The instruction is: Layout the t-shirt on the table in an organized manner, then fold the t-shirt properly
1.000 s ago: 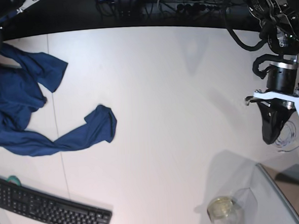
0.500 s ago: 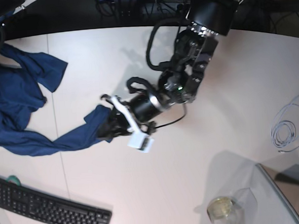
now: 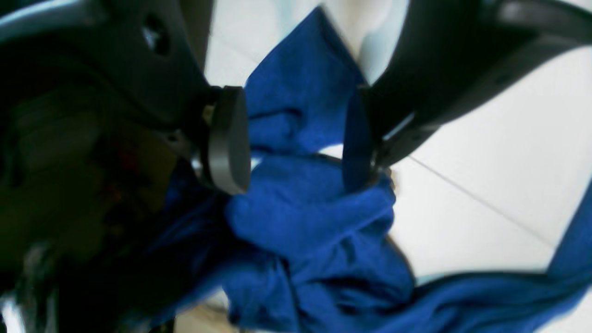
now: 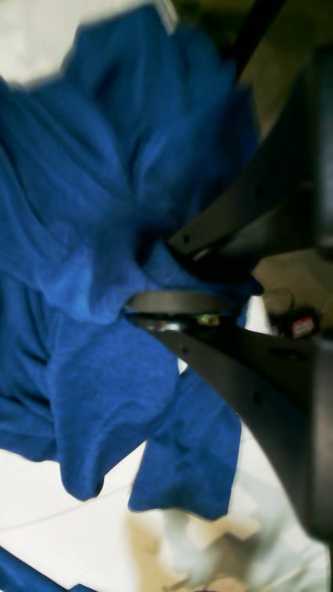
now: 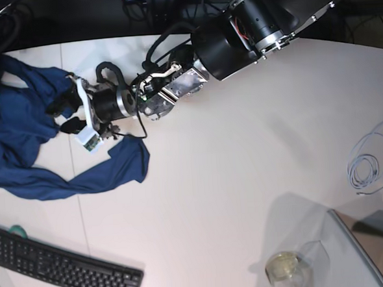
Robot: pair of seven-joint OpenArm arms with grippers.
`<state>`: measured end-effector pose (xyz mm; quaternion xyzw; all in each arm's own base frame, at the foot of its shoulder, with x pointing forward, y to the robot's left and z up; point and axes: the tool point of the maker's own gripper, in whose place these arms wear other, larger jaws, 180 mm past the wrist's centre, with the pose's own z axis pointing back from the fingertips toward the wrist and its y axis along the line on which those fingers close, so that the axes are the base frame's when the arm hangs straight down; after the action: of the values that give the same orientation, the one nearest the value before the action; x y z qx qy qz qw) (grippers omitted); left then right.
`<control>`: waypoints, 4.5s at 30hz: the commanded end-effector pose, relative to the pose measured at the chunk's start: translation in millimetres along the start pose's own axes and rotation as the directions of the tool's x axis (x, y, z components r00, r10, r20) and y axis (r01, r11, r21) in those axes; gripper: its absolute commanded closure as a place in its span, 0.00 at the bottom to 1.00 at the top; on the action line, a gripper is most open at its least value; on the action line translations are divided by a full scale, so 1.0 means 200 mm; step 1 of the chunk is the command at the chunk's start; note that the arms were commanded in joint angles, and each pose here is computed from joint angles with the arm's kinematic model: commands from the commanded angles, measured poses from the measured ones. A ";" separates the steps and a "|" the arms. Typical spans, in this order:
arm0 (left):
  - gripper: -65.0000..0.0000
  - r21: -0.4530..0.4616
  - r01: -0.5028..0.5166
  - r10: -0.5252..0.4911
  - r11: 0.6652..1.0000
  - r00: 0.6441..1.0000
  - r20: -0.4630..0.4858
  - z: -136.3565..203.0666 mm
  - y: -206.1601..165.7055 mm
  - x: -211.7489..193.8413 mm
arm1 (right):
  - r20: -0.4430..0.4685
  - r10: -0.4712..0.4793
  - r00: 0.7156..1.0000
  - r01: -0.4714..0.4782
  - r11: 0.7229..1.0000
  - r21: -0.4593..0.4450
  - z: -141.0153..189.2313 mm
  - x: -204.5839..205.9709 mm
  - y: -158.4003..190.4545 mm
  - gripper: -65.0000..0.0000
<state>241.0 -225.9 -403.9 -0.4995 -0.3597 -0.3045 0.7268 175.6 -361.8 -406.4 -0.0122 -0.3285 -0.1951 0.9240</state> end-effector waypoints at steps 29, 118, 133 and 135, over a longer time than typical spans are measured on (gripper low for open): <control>1.00 0.725 -0.264 -0.054 0.636 0.922 0.383 2.08 0.69 -0.01 | 0.205 -0.023 0.978 0.039 0.997 -0.073 0.00 0.33 0.00 0.37; 1.00 0.633 -0.190 0.154 0.750 0.982 0.112 1.26 0.80 -0.35 | 0.058 0.230 0.972 -0.229 0.973 -0.014 -0.05 -0.06 0.69 0.99; 0.78 0.534 -0.149 0.043 0.832 0.978 0.206 1.13 0.56 -0.08 | 0.018 0.275 0.961 -0.275 0.962 -0.005 0.03 -0.06 0.65 0.45; 0.52 0.535 -0.170 0.061 0.828 0.975 0.215 1.11 0.57 -0.09 | 0.025 0.272 0.962 -0.272 0.962 -0.004 0.02 -0.04 0.66 0.31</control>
<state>267.4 22.7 -433.7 -0.3083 -0.4526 -0.0948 0.8313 207.3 -233.6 -404.6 -0.0559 -0.3138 -0.0705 0.9452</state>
